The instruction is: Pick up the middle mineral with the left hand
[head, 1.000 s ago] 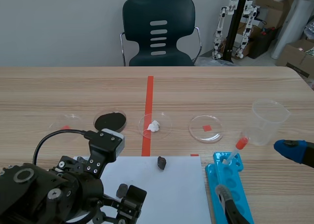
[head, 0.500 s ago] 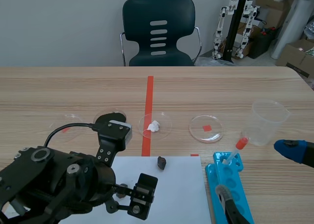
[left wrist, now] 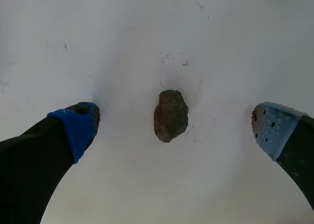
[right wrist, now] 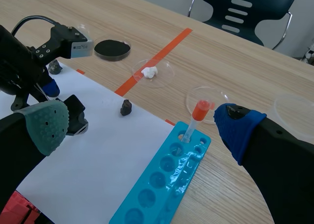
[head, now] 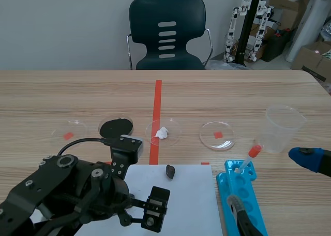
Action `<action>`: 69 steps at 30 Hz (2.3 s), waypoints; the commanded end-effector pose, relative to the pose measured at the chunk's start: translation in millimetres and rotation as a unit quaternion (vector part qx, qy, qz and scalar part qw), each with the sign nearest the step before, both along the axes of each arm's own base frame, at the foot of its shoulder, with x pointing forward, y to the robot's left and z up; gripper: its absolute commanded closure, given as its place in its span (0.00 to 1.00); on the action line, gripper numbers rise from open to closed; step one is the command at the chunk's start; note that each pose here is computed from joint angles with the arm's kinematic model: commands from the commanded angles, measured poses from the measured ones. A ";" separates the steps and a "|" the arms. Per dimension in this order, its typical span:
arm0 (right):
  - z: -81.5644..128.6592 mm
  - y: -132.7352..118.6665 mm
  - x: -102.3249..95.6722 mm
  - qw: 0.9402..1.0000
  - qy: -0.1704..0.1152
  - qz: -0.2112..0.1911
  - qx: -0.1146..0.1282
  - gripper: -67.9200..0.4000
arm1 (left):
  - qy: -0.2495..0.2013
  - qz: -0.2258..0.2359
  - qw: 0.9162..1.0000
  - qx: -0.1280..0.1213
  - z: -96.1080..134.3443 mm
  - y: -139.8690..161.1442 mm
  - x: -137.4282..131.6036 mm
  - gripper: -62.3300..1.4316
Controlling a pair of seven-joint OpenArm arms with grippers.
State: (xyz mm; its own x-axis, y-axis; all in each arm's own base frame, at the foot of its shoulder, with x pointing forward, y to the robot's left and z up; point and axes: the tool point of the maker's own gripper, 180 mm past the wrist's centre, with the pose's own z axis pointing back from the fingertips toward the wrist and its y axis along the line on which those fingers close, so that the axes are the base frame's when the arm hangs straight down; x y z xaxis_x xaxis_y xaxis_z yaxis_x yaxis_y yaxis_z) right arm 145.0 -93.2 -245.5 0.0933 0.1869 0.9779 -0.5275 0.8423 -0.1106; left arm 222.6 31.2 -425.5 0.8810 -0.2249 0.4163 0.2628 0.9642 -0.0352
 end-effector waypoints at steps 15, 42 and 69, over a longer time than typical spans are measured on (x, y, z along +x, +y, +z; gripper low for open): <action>6.3 -1.0 2.6 1.000 -0.012 0.000 0.002 0.08 | -0.010 0.003 1.000 0.000 3.2 -2.2 6.3 0.37; 6.3 -1.0 2.6 1.000 -0.012 0.000 0.002 0.08 | -0.040 0.016 0.999 -0.006 11.3 -1.4 17.1 0.84; 6.3 -1.0 2.6 1.000 -0.012 0.000 0.002 0.08 | -0.403 -0.137 0.886 -0.184 170.7 -10.0 -10.0 0.84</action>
State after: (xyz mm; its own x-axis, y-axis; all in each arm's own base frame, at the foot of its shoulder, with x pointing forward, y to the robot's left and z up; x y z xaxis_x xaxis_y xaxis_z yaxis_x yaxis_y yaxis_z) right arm 145.0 -93.2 -245.5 0.0933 0.1869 0.9779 -0.5275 0.8423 -0.1106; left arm 212.7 22.7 -265.7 0.2255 -0.1256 0.9661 0.5669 0.8234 -0.0252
